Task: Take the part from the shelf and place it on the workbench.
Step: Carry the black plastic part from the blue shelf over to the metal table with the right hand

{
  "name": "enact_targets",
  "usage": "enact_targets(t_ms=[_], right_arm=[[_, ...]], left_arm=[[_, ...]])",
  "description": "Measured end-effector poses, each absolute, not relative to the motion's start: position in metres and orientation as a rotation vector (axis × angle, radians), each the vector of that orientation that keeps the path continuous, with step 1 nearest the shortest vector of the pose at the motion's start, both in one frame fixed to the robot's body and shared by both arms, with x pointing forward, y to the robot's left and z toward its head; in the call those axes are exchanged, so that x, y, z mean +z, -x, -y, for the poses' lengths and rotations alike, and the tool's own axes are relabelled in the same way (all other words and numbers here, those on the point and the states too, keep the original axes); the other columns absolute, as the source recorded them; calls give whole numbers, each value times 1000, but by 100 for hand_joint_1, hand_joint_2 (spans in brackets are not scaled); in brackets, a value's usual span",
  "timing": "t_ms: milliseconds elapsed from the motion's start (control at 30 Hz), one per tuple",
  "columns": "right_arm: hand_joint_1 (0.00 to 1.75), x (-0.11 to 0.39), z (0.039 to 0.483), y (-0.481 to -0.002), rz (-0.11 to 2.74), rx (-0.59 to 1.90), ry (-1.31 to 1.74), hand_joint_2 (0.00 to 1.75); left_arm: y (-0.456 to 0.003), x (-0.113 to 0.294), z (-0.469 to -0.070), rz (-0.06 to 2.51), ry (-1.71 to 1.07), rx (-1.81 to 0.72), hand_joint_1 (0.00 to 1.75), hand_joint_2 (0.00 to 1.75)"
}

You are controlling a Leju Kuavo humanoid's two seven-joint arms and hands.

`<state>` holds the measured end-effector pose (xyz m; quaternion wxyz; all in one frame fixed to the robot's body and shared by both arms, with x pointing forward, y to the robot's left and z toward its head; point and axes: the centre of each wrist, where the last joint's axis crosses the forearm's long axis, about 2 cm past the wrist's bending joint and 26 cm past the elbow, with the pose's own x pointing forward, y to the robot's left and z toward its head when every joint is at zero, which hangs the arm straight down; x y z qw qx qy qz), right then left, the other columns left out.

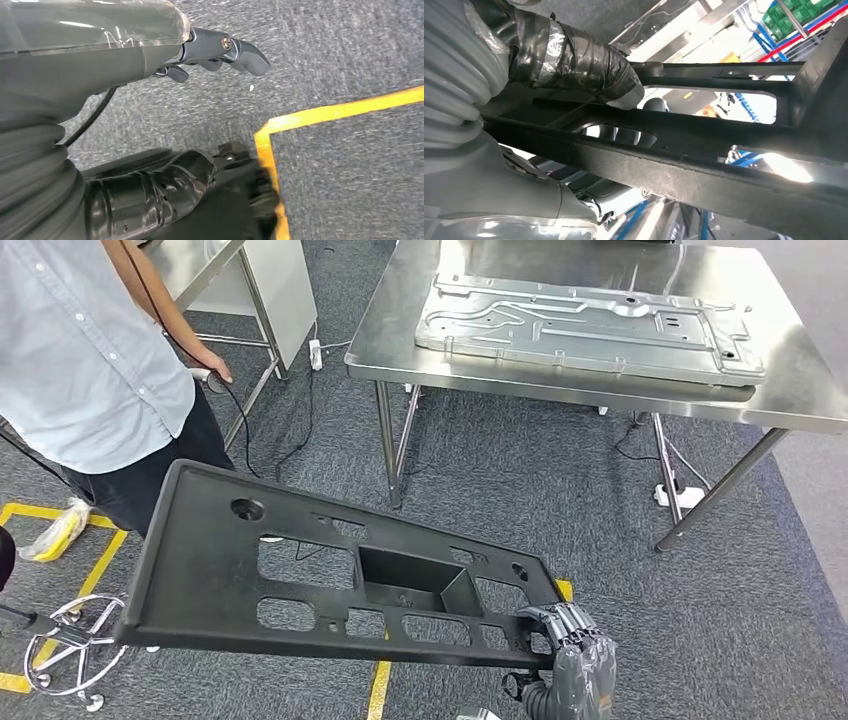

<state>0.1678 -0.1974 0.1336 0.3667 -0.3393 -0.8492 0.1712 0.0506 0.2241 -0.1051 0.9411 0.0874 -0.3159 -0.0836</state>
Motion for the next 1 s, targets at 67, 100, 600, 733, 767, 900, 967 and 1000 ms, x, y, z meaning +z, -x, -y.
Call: enact_targets(t_ms=[67,100,600,733,767,900,967,1000], right_arm=[[175,134,197,-168,2184,439,871,175],[175,134,197,-168,2185,438,871,175],[175,133,198,-169,2193,433,867,175],[175,133,199,-170,2192,429,868,175],[175,134,199,-170,2192,428,868,175],[175,133,199,-170,2193,427,868,175],[175,134,199,-170,2195,428,869,175],[175,134,199,-170,2198,429,871,175]], left_arm=[[-51,-105,-225,648,-176,-171,0,175],[-51,-105,-225,648,-176,-172,0,175],[-50,-106,-226,647,-169,-174,0,175],[-51,-106,-226,649,-168,-176,0,175],[-50,-106,-226,649,-167,-176,0,175],[-46,-106,-226,640,-165,-177,0,175],[-45,-106,-227,638,-165,-177,0,175],[-44,-106,-227,637,-166,-177,0,175]])
